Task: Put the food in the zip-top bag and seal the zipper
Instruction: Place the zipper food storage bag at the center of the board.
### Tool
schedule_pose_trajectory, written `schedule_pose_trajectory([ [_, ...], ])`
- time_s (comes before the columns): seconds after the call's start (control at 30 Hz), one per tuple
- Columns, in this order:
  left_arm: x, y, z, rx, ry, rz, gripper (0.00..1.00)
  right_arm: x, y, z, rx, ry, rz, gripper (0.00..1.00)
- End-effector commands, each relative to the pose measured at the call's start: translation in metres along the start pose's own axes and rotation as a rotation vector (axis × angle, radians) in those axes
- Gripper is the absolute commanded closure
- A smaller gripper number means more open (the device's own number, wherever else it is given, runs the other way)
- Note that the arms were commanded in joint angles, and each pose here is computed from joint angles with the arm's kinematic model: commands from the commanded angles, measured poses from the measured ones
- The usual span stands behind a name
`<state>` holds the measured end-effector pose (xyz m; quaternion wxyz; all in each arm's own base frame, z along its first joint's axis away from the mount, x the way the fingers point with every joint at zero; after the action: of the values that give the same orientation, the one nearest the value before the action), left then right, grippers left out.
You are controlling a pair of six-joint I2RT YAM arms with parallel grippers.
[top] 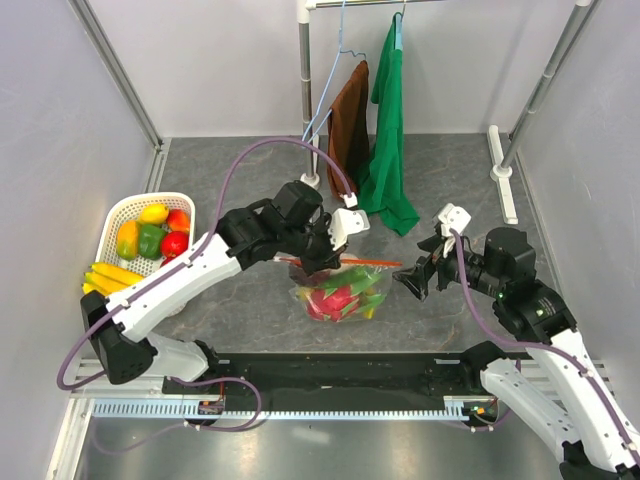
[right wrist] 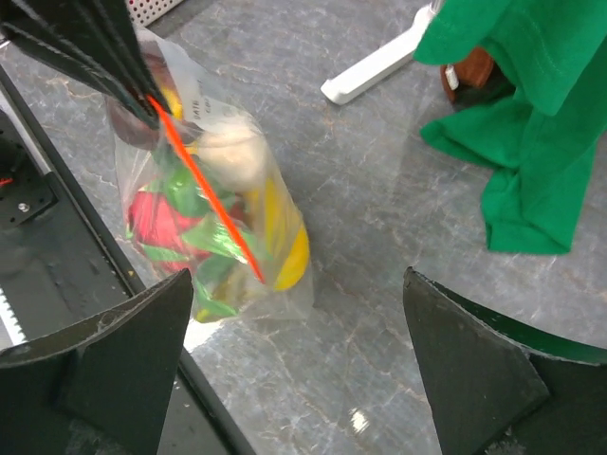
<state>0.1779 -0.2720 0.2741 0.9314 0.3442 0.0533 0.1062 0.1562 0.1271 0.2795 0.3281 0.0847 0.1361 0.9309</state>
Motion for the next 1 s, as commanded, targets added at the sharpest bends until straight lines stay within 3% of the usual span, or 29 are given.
schedule_pose_trajectory([
  [0.0, 0.02, 0.017, 0.002, -0.021, -0.046, 0.024, 0.98, -0.001, 0.001, 0.012, 0.002, -0.073, -0.029, 0.02],
  [0.17, 0.073, 0.013, 0.0, -0.009, -0.175, 0.156, 0.98, -0.008, -0.002, 0.016, 0.003, -0.108, -0.079, 0.02],
  [0.4, 0.09, 0.003, 0.016, -0.009, -0.288, 0.173, 0.98, -0.019, -0.008, 0.026, 0.013, -0.147, -0.142, 0.02],
  [0.5, 0.076, -0.018, -0.005, 0.042, -0.246, 0.114, 0.98, -0.019, -0.009, 0.025, 0.017, -0.172, -0.148, 0.02],
  [0.63, 0.025, -0.051, -0.07, 0.178, -0.222, -0.042, 0.98, -0.017, -0.006, 0.025, 0.015, -0.197, -0.155, 0.02],
  [0.73, -0.01, -0.064, -0.097, 0.21, -0.213, -0.131, 0.98, -0.015, -0.007, 0.023, 0.023, -0.234, -0.146, 0.02],
  [0.97, -0.038, -0.09, -0.111, 0.224, -0.115, -0.196, 0.98, -0.012, -0.012, 0.006, 0.054, -0.324, -0.141, 0.02],
])
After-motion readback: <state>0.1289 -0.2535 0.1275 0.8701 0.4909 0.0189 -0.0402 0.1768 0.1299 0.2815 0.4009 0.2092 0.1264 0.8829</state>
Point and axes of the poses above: each gripper's point midway between its finger pads, its own y axis back along the fingers, its own x axis along the line the jaws close on, z = x × y, the point moved 5 cm from there along y, back along the fingers, and after that the axes turned 1 degree about y, right-handed, at the moved point
